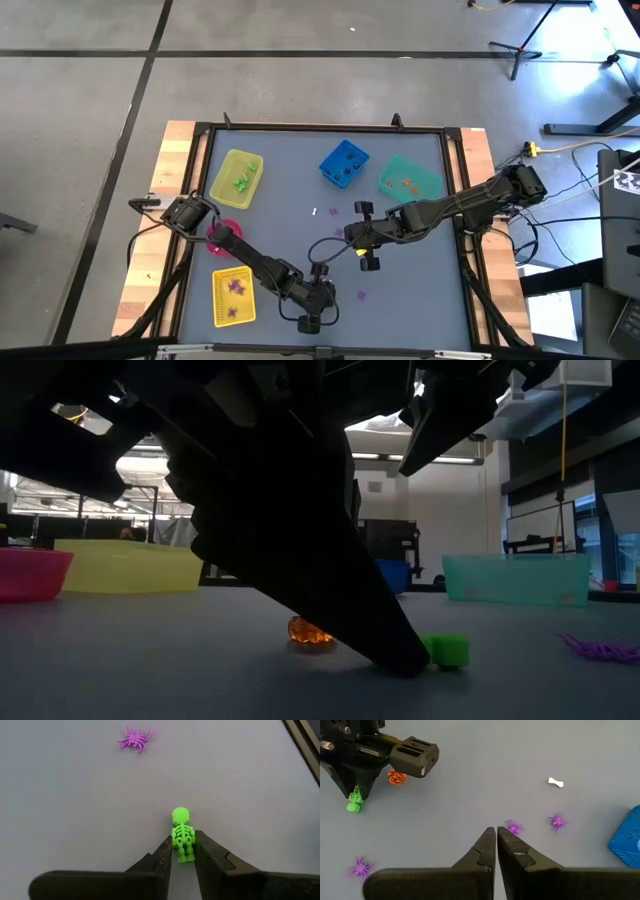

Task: Sort Halloween decoration
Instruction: Put the green skeleton toy into the yellow bin

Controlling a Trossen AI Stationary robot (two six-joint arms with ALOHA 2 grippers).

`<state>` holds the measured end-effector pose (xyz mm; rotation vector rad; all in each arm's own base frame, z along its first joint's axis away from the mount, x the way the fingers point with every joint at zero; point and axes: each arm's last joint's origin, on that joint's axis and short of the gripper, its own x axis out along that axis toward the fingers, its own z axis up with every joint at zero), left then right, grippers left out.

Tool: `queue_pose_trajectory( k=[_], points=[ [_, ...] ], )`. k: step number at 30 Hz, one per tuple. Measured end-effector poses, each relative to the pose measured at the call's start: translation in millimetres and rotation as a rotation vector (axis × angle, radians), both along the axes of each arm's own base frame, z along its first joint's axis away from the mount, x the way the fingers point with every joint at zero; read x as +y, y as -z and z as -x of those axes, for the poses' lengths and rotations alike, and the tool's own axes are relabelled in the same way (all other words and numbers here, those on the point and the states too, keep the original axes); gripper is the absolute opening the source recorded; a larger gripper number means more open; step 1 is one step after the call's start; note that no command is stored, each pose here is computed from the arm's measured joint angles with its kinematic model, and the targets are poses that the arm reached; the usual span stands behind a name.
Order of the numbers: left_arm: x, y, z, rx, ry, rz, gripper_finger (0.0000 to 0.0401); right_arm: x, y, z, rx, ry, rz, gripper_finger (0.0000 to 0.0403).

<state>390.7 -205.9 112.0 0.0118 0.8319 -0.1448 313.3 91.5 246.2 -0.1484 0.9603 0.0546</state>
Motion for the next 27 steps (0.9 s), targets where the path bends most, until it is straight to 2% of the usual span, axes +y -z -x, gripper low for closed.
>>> queue_pose_trajectory(
  k=[5,15,23,27],
  points=[
    [3,-12,2,-0.013,-0.013,-0.009,0.0049,0,0,0,-0.003,0.000,-0.001,0.0017],
    [14,-68,23,0.018,-0.026,-0.044,0.0048,0,0,-1,-0.008,0.000,-0.003,0.0017],
    [36,-124,62,0.114,-0.072,-0.082,0.0048,0,0,-1,-0.007,0.000,-0.002,0.0017],
    [52,-146,88,0.197,-0.126,-0.143,0.0048,0,-1,-1,-0.010,0.000,-0.004,0.0017]
  ],
)
